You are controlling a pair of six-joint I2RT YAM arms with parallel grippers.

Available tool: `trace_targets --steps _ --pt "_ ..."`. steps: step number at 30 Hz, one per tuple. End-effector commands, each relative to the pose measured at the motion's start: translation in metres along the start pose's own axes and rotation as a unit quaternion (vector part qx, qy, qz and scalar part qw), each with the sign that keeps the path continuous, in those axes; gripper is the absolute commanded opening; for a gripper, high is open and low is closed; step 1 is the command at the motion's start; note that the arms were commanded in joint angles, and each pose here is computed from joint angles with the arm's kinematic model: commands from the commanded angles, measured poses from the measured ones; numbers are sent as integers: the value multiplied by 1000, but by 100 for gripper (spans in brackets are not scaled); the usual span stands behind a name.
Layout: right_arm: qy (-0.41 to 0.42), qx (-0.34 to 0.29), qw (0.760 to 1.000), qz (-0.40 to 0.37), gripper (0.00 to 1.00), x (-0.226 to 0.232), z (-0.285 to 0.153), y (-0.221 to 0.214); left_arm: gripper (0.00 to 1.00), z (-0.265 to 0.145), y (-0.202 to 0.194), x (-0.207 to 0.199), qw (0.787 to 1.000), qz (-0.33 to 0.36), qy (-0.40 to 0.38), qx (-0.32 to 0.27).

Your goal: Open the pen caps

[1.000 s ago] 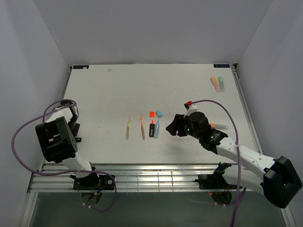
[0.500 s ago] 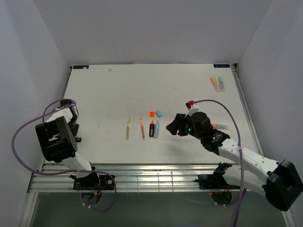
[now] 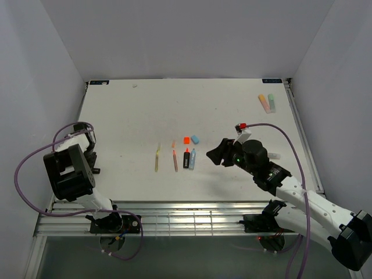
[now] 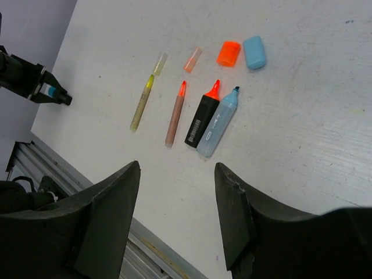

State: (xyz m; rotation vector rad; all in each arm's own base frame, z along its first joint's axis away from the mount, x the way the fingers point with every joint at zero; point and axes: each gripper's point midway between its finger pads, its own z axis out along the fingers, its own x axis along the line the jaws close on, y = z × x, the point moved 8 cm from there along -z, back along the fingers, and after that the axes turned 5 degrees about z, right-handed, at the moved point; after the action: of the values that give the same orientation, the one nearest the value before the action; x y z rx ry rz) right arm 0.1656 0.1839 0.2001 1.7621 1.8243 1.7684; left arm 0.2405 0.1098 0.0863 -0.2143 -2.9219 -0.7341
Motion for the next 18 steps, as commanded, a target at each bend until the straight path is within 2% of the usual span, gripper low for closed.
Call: trace_targets --steps 1,2,6,12,15,18 --pt "-4 -19 1000 5 60 4 -8 8 22 -2 -13 8 998 22 -11 52" --pt "-1 -21 1000 5 60 6 -9 9 15 -9 -10 8 998 29 -28 51" --pt "10 -15 1000 14 60 9 -16 9 1 -43 4 1 993 32 -100 58" --pt "44 26 999 19 60 18 -17 4 0 -125 7 -15 966 63 -248 42" --pt "83 40 996 21 60 26 -14 2 0 -172 -9 -22 935 105 -337 37" --pt "114 65 991 25 60 32 -9 -2 0 -220 -46 -24 881 174 -438 36"
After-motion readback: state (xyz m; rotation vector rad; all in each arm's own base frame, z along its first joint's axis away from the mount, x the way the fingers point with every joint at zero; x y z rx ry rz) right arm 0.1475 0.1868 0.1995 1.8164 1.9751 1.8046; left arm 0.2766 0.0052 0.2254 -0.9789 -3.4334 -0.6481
